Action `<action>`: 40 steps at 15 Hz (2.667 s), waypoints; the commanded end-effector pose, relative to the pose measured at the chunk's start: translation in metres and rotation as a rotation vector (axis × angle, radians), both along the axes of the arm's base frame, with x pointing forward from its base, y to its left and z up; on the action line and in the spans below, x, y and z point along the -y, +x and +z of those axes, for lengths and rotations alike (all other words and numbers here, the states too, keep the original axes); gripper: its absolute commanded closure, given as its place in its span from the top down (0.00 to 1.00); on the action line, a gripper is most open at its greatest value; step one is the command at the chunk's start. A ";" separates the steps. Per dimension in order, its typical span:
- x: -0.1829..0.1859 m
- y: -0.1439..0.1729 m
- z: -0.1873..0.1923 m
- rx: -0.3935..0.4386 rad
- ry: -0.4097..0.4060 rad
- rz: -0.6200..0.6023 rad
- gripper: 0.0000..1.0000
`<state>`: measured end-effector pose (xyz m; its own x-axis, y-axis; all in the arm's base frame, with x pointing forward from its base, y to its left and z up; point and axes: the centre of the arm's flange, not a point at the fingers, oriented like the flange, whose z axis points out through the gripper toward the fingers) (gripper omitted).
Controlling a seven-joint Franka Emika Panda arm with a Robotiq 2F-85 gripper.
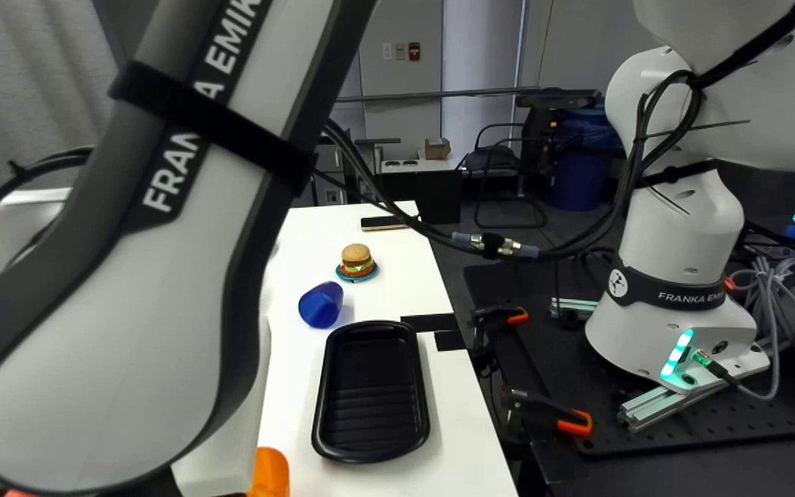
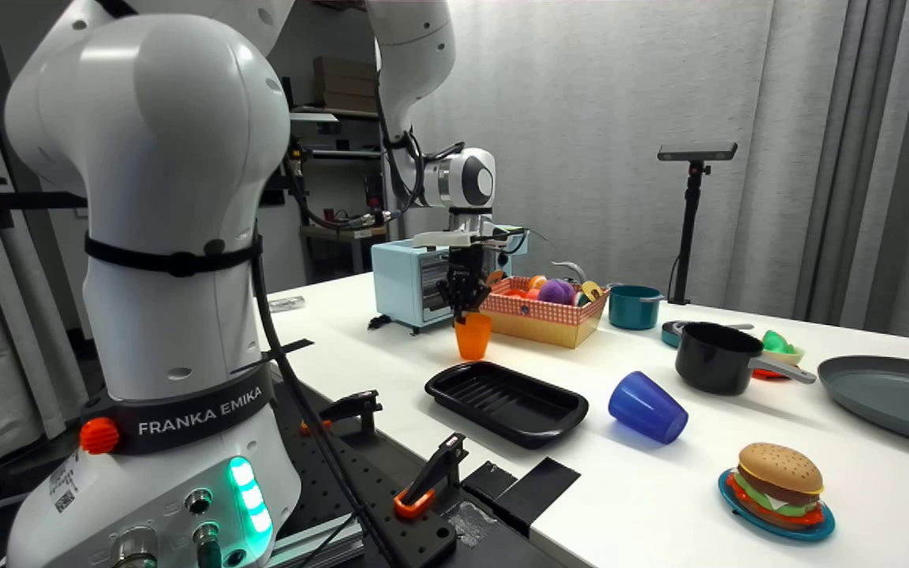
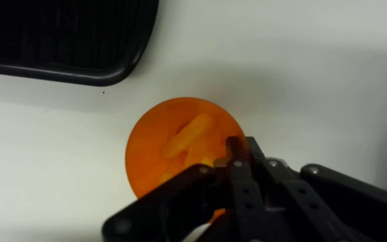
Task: Pour the fries out of the orange cup onto the oven tray
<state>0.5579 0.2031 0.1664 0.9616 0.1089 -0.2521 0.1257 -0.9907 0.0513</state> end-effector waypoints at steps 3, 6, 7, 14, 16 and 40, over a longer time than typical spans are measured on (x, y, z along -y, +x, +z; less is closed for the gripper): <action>0.017 -0.007 0.025 0.070 0.033 -0.063 0.01; 0.029 -0.016 0.042 0.104 0.043 -0.079 0.01; 0.033 -0.022 0.047 0.109 0.047 -0.081 0.01; 0.056 -0.060 0.071 0.114 0.036 -0.090 0.01; 0.060 -0.070 0.079 0.119 0.036 -0.087 0.01; 0.105 -0.107 0.120 0.121 0.270 0.031 0.01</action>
